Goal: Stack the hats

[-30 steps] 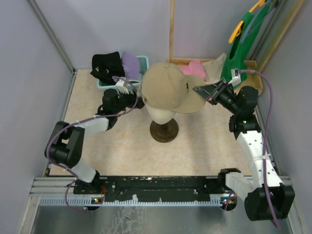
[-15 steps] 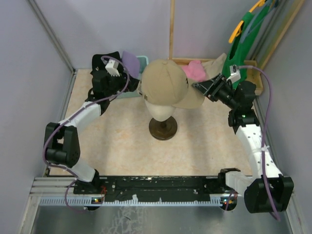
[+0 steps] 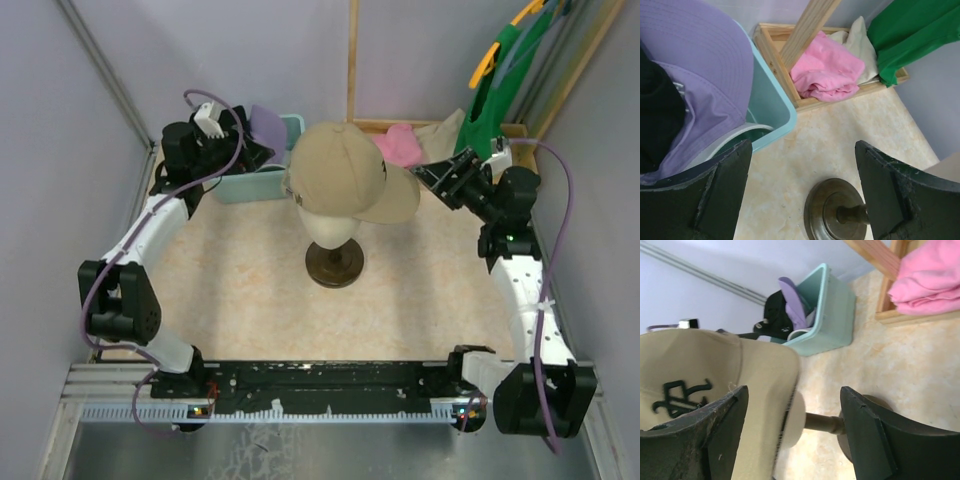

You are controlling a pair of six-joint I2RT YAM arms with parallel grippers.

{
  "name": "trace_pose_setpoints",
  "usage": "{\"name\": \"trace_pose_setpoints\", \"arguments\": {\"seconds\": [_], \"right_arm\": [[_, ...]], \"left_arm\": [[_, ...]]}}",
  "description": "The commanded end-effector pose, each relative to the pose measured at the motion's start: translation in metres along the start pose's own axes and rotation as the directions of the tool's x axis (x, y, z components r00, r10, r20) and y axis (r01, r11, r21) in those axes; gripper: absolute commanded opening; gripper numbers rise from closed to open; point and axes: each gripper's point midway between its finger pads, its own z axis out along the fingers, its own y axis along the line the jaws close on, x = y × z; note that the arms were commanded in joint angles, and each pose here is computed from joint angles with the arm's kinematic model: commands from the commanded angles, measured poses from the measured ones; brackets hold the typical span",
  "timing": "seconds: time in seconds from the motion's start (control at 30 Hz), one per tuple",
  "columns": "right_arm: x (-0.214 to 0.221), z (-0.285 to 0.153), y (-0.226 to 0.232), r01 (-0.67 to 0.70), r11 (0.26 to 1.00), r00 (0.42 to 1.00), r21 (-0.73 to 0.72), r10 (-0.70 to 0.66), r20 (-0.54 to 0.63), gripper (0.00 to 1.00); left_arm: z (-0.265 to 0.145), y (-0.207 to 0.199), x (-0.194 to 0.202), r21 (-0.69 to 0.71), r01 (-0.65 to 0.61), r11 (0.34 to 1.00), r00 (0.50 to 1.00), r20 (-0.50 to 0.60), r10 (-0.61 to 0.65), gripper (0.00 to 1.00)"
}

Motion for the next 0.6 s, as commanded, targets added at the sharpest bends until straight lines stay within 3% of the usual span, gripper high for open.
{"name": "trace_pose_setpoints", "arguments": {"seconds": [0.0,0.17,0.37,0.57], "right_arm": [[-0.016,0.002,-0.014,0.073,0.995,0.997,0.067,-0.074,0.004,0.75],[-0.018,0.006,-0.007,0.039,0.999,0.999,0.035,-0.038,-0.008,0.75],[-0.013,0.005,0.01,-0.038,0.998,0.999,-0.052,0.037,-0.023,0.75],[-0.006,0.007,0.015,-0.066,0.995,0.996,-0.076,0.062,-0.058,0.73]], "left_arm": [[-0.021,-0.045,-0.019,0.129,0.032,0.991,0.999,-0.042,-0.026,0.89],[-0.051,-0.085,-0.015,0.214,0.193,0.957,0.977,-0.13,-0.168,0.9],[-0.089,-0.117,-0.026,0.247,0.222,0.943,0.973,-0.12,-0.198,0.94],[-0.099,-0.133,-0.021,0.281,0.275,0.92,0.957,-0.17,-0.234,0.94]]}}
